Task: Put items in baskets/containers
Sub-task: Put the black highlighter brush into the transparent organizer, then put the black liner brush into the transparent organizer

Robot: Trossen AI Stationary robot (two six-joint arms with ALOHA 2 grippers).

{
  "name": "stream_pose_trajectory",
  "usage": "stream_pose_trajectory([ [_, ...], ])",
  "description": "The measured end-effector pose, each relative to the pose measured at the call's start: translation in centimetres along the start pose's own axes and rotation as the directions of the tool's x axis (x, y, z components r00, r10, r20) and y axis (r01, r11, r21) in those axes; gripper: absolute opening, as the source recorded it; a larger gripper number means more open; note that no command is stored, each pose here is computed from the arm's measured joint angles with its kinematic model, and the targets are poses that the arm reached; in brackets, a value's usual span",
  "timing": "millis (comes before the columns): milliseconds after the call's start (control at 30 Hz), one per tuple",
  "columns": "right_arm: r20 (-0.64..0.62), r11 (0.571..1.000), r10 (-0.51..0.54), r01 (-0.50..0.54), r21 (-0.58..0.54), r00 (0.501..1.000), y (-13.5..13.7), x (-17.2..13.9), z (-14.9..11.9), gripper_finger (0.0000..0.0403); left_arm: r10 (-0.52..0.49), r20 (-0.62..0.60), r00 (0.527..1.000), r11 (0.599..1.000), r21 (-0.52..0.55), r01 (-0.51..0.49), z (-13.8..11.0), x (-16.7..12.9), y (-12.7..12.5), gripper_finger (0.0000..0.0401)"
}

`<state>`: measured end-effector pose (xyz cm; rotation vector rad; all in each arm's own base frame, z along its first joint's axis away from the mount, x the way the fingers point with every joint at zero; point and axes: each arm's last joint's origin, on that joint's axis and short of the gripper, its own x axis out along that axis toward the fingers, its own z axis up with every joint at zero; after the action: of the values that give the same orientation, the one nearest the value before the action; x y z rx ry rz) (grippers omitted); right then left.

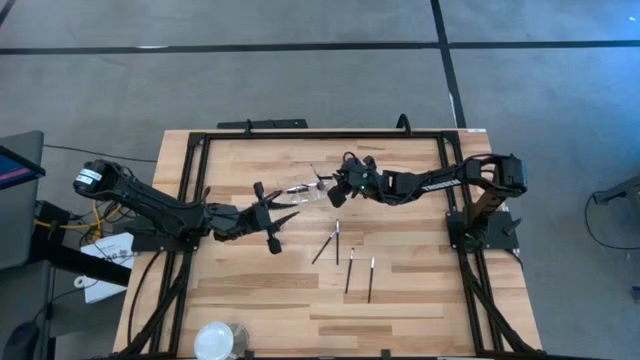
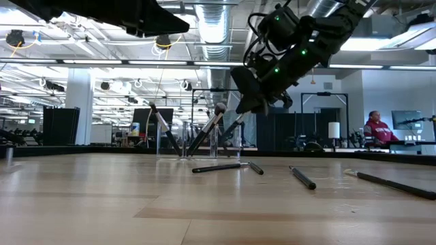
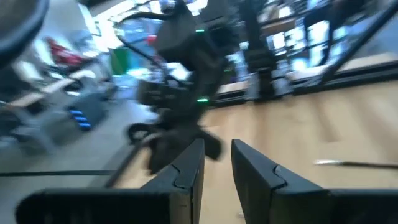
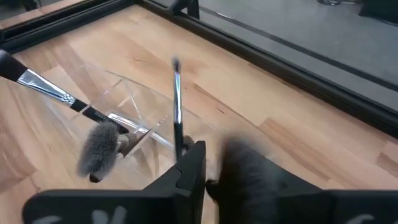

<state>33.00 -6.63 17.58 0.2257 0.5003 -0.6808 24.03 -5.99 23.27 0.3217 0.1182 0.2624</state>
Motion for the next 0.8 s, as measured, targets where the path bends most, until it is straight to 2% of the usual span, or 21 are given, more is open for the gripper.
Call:
stream_pose_trajectory([
  [100,0.002,1.0,0.003,-0.003,-0.022,1.0,0.1,0.0,0.0,0.0081,-0.105,0.022,0.994,0.991,-0.084,0.107,0.0,0.1,-0.3,0.0078],
  [233,0.011,0.999,0.013,-0.013,-0.052,1.0,0.4,-0.2,0.2,0.0103,-0.154,0.0,0.988,0.976,-0.157,0.152,-0.7,0.4,-1.1,0.008],
  [567,0.106,0.991,0.089,-0.077,-0.108,0.99,2.5,-2.0,3.0,0.0161,-0.216,-0.215,0.952,0.948,-0.282,0.151,-6.7,2.8,-5.3,0.0128],
  [667,0.119,0.989,0.113,-0.1,-0.113,0.986,3.2,-2.8,3.3,0.0171,-0.209,-0.25,0.945,0.929,-0.352,0.113,-8.7,3.6,-6.4,0.0142],
  [800,0.13,0.985,0.143,-0.127,-0.12,0.981,4.0,-3.5,3.6,0.0179,-0.207,-0.272,0.94,0.923,-0.373,0.096,-10.8,4.5,-7.7,0.0149],
])
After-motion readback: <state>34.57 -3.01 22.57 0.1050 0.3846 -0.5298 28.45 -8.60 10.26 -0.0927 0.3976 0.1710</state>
